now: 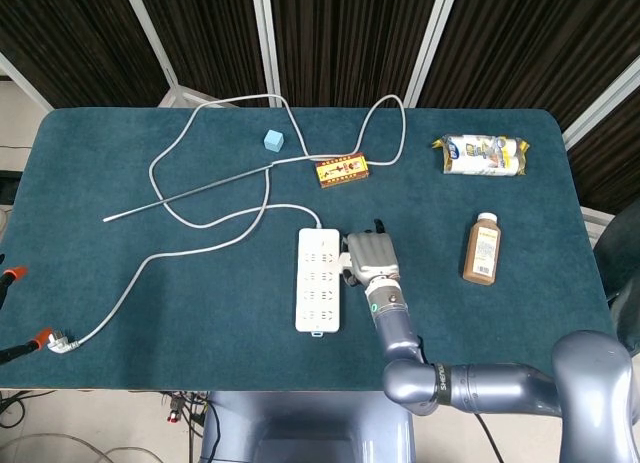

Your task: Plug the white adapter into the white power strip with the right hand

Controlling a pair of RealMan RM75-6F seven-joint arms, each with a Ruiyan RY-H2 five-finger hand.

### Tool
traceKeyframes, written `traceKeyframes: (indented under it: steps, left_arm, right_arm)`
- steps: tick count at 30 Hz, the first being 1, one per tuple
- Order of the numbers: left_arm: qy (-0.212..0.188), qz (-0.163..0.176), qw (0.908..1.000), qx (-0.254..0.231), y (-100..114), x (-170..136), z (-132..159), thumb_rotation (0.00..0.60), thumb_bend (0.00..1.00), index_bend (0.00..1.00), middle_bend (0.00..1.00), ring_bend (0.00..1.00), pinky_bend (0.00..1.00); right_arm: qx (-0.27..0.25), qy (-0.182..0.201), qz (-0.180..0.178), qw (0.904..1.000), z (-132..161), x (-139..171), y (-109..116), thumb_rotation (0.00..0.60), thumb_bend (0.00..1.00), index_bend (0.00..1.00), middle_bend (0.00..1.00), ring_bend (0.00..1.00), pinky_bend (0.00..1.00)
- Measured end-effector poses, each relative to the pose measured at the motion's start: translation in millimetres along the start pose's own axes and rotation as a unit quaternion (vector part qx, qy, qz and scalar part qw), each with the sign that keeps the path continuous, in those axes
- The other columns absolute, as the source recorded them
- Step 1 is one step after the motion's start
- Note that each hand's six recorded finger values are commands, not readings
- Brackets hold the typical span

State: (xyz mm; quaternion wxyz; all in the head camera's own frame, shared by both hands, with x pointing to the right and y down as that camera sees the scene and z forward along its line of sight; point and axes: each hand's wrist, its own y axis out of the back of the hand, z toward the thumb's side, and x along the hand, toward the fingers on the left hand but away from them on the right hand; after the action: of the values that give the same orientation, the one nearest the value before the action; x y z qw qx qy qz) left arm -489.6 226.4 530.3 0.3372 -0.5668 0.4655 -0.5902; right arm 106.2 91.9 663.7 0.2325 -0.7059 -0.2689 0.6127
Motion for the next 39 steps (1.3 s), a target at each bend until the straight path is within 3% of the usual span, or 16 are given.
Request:
traceKeyframes:
  steps: [14, 39]
  left_arm:
    - [-0.001, -0.002, 1.0, 0.001, -1, -1, 1, 0.6, 0.09, 0.21, 0.01, 0.0, 0.0]
    - [0.007, 0.005, 1.0, -0.002, 3, 0, -2, 0.6, 0.09, 0.21, 0.01, 0.0, 0.0]
  right_arm:
    - [-0.044, 0.01, 0.001, 0.999, 14, 5, -9, 0.6, 0.56, 0.56, 0.49, 0.3, 0.01]
    - [-0.038, 0.01, -0.002, 0.9992, 22, 3, -25, 0.6, 0.56, 0.56, 0.49, 0.3, 0.01]
